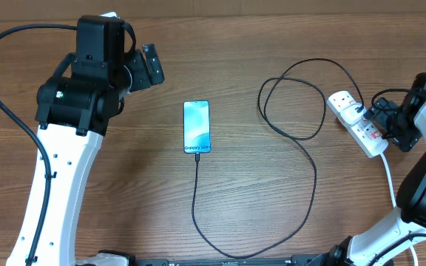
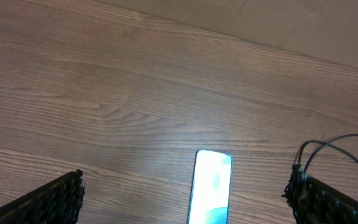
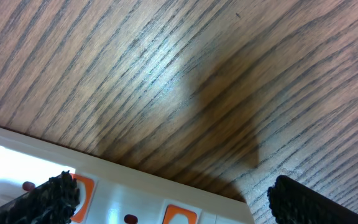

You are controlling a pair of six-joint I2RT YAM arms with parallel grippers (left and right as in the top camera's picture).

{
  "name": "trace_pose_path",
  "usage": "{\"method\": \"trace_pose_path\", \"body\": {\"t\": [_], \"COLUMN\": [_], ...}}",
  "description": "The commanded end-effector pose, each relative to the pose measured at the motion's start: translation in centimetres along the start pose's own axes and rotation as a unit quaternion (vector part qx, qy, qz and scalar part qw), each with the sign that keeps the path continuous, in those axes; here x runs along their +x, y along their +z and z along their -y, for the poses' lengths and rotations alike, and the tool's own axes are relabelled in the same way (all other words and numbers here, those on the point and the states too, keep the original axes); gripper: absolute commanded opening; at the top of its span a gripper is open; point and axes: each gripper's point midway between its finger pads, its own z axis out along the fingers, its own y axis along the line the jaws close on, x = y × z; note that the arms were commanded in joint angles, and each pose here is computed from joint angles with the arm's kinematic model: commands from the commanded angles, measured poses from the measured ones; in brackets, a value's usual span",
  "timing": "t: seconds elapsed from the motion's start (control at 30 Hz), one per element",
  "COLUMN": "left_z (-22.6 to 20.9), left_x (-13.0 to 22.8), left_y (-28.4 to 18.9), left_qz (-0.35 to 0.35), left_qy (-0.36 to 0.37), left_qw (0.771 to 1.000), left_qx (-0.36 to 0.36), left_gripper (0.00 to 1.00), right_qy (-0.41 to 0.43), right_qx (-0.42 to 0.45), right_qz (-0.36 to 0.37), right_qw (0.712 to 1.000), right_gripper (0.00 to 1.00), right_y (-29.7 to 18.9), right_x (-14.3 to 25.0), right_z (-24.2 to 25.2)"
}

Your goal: Plug charger to phone and switch on socket

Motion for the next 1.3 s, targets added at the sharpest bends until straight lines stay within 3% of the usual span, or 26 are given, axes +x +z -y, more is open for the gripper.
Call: {"method": "trace_pose_path", "body": {"t": [0.0,1.27], "left_z": [-0.2,-0.2], "left_x": [0.1,0.1], "left_y": [0.1,0.1], "left_qz": [-0.001,-0.001], "left_qy": [-0.004,-0.004], "left_qw": [1.000,1.000], "left_qx": [-0.007,-0.007], "left_gripper": [1.00,1.00], "right_qy": [0.000,0.001], "right_qx": [-0.001,-0.014], "right_qz": [-0.010,-0.047], "right_qw": [1.000,0.999], "right_gripper": [1.00,1.00], "right_y": [0.4,0.3], "right_x": [0.6,2.3], "right_z": [-0.1,-0.3]}}
